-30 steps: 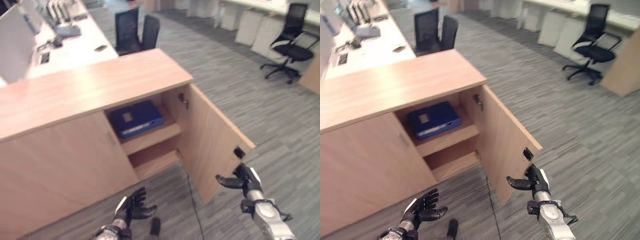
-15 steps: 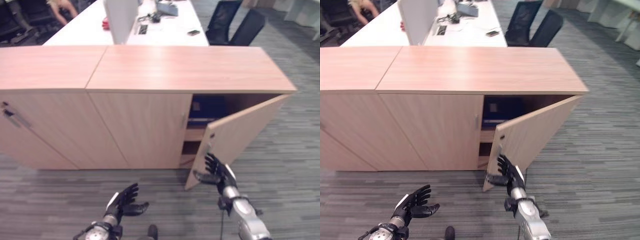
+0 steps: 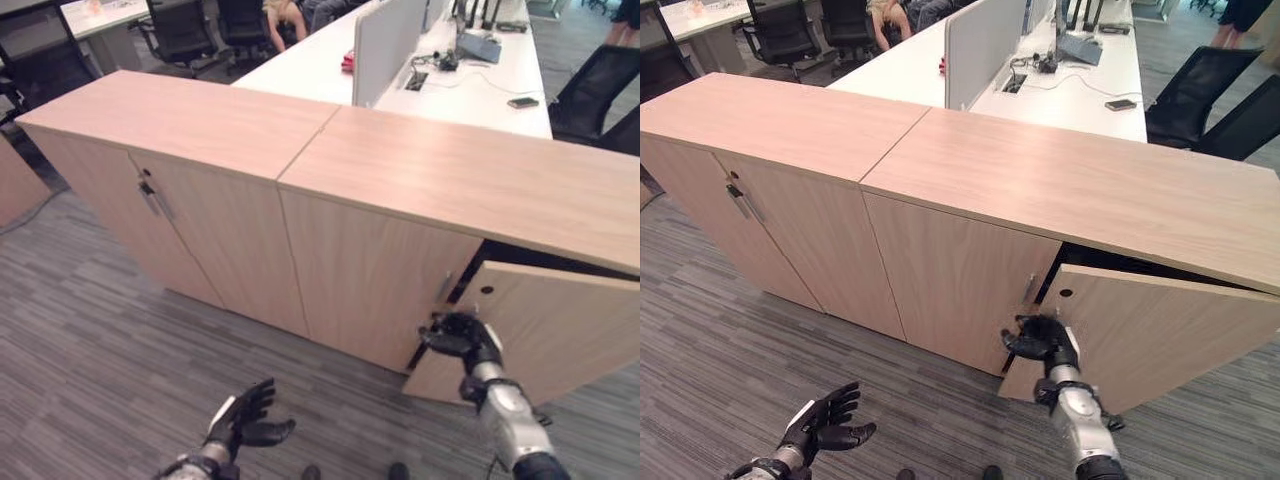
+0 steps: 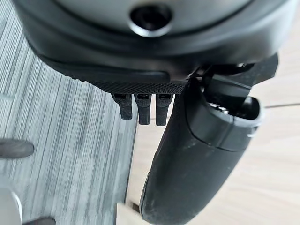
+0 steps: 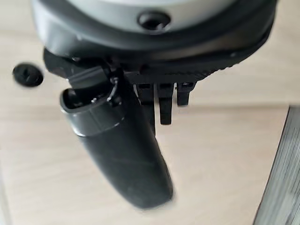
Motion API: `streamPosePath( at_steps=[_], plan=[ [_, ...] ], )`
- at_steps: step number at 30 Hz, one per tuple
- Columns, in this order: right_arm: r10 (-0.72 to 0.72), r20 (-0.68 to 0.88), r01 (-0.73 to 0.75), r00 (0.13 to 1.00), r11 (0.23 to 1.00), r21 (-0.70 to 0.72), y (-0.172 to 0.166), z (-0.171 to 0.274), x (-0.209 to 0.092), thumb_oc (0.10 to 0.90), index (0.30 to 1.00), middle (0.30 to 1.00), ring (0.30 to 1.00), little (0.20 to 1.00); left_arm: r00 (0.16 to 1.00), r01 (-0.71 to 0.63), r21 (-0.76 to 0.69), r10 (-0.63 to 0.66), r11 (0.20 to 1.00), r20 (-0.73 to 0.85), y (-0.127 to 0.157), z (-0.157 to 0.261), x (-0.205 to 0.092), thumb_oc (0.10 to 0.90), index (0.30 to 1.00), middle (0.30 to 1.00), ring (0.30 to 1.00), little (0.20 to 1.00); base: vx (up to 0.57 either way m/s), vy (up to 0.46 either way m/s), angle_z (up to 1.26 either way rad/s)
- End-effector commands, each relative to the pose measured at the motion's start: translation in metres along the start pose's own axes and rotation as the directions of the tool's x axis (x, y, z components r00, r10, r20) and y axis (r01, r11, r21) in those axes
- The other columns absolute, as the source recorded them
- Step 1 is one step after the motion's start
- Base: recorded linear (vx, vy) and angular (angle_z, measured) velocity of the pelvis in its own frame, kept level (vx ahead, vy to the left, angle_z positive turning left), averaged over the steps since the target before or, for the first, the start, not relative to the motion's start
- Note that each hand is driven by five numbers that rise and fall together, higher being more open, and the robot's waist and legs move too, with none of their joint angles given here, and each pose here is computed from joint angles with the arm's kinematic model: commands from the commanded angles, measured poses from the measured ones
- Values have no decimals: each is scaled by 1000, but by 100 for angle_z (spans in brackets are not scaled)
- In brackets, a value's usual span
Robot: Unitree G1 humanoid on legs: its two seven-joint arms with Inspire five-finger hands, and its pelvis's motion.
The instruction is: Put the empty folder in the office cabinet
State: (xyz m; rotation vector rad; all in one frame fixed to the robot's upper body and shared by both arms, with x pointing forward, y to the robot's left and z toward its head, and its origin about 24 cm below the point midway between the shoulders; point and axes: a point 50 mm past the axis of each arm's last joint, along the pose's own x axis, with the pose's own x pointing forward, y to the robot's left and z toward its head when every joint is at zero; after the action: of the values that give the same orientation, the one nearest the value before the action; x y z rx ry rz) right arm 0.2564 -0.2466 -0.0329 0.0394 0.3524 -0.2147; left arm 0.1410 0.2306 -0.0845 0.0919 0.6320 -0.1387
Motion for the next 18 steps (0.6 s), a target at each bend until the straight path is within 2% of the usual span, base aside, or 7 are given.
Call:
streamPosePath(
  at_steps=[1,2,3,5,12,18],
  plan=[
    [-296,324,251,899,952,175,-58,91,14,800,900,900,900,900,979,55,56,-65,997,193,5,47,9,800,900,900,900,900,65,-73,8],
    [-354,317,306,880,932,191,-77,101,16,800,900,900,900,900,980,64,61,-74,996,185,6,45,8,800,900,900,900,900,38,-47,0],
    [-354,318,306,879,932,192,-78,101,16,800,900,900,900,900,980,65,60,-75,996,186,6,46,8,800,900,900,900,900,58,-97,-2],
    [-407,314,359,858,912,200,-100,115,17,800,900,900,900,900,979,79,60,-88,995,182,5,45,7,800,900,900,900,900,29,-71,1],
    [-407,340,382,848,913,140,-118,137,16,800,900,900,900,900,979,93,48,-100,995,175,4,42,4,800,900,900,900,900,9,-68,-4],
    [-397,298,389,868,917,88,-128,150,23,800,900,900,900,900,977,123,55,-130,991,169,0,43,5,800,900,900,900,900,-6,-37,-6]
  ],
)
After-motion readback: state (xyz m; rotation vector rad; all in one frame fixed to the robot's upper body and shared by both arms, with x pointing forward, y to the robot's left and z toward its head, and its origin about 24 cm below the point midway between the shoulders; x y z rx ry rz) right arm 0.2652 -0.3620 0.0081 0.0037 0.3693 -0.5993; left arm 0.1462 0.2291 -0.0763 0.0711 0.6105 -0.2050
